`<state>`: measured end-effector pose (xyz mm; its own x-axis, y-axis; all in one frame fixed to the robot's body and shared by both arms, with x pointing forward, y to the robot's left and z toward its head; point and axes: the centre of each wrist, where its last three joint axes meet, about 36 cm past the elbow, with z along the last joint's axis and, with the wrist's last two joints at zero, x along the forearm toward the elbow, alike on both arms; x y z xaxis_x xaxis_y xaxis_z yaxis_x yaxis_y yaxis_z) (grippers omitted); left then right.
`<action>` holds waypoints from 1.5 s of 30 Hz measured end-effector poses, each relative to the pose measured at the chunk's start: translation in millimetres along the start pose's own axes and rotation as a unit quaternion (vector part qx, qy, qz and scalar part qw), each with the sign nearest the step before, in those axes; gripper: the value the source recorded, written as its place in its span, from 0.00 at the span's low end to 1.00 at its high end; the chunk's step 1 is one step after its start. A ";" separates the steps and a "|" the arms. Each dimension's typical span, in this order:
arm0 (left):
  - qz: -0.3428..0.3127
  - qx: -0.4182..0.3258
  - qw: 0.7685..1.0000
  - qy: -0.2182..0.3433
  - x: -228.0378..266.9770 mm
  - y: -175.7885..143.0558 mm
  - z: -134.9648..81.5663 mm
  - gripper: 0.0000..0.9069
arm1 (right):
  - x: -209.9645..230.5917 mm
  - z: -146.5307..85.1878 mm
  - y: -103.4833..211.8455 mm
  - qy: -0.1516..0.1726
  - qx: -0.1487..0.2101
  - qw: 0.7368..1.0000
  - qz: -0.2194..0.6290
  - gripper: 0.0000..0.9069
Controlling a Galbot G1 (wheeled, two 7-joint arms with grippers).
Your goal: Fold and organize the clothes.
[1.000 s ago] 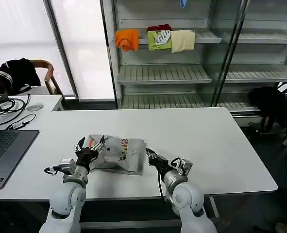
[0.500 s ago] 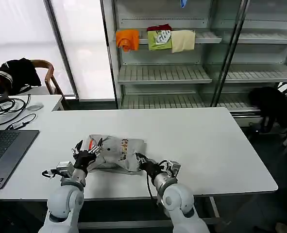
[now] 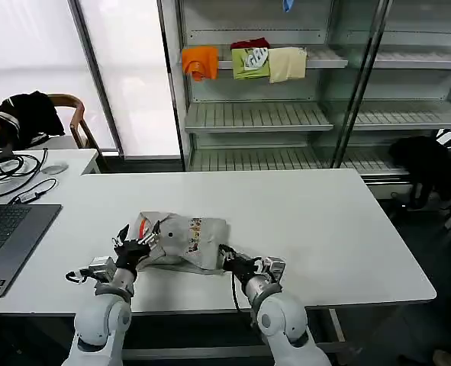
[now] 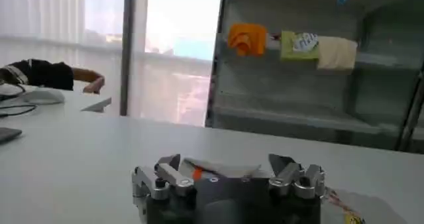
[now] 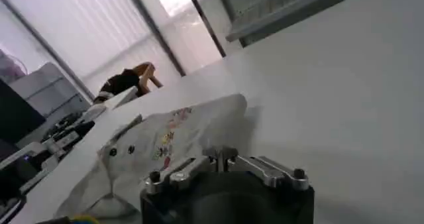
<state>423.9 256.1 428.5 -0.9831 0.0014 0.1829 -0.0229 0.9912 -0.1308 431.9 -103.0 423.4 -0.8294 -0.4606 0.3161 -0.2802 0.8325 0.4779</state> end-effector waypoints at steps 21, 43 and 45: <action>0.002 0.001 1.000 0.007 7.0 3.0 7.8 1.00 | -8.9 6.6 2.6 0.007 0.031 0.999 0.007 0.00; 0.006 0.002 1.000 0.012 6.5 1.4 12.0 1.00 | 52.0 -14.3 -88.4 -0.007 0.059 0.992 0.108 1.00; 0.008 0.003 1.000 0.013 6.5 -0.2 12.5 1.00 | 57.8 -15.3 -94.9 -0.007 0.067 0.991 0.113 1.00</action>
<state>415.2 254.2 417.5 -0.9783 0.0218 0.2060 -0.0074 0.9901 -0.1400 418.0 -213.3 408.9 -0.8851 -0.2536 0.3902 -0.1468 0.9478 0.2831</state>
